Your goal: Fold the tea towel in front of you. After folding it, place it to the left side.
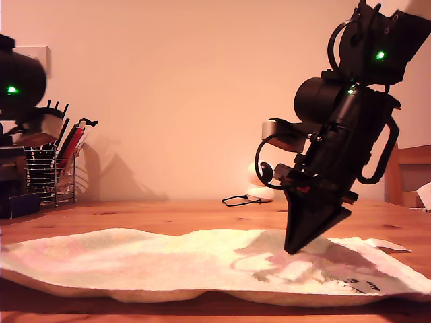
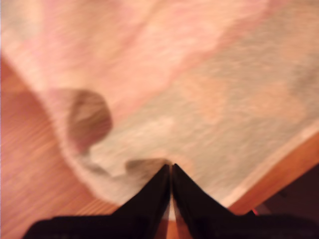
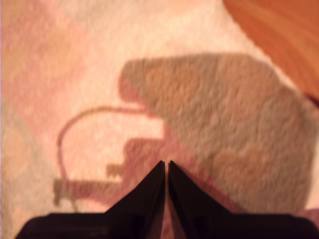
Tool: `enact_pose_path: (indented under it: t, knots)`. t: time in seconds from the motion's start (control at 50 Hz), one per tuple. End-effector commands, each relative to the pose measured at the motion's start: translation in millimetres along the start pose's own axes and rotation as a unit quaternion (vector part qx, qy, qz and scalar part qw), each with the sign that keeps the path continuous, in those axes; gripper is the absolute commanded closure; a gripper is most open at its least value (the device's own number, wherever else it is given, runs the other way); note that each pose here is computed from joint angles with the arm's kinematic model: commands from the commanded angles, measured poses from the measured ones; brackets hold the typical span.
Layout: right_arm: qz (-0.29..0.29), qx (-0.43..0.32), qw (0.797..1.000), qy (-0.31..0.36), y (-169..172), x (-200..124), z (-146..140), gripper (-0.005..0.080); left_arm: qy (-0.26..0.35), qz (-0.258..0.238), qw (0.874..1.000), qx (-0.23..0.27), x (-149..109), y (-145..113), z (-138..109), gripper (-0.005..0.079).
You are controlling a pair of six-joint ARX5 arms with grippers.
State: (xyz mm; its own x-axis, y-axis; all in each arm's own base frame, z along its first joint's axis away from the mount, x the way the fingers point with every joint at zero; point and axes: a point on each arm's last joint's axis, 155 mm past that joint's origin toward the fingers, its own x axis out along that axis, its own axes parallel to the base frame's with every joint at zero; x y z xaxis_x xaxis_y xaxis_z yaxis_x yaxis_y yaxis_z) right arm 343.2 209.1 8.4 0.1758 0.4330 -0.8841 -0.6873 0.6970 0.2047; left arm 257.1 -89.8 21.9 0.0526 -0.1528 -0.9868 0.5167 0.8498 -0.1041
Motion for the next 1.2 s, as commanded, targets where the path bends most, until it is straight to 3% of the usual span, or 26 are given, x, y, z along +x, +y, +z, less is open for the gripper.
enact_pose_path:
  t: [0.0,0.34,0.46,0.66,0.94,1.18]
  knots:
    - [-0.004,0.004,1.0,0.01,-2,8,-6,0.0763,0.011,-0.004,1.0,-0.009,9,3,-4,0.0761]
    - [-0.062,0.011,0.996,0.056,-33,20,-30,0.0763,0.033,-0.018,0.999,-0.012,26,2,-7,0.0756]
    - [-0.107,0.022,0.991,0.079,-57,12,-44,0.0763,0.024,-0.014,1.0,-0.009,26,4,-3,0.0756]
    - [-0.115,0.049,0.989,0.08,-73,6,-50,0.0763,-0.016,-0.002,1.0,-0.002,26,10,17,0.0757]
    - [-0.102,0.027,0.994,0.02,-57,14,-13,0.0762,-0.042,-0.001,0.999,0.017,27,4,33,0.0752]
    - [-0.129,-0.004,0.991,-0.042,-55,3,27,0.0762,-0.091,-0.001,0.993,0.074,25,-11,61,0.0762]
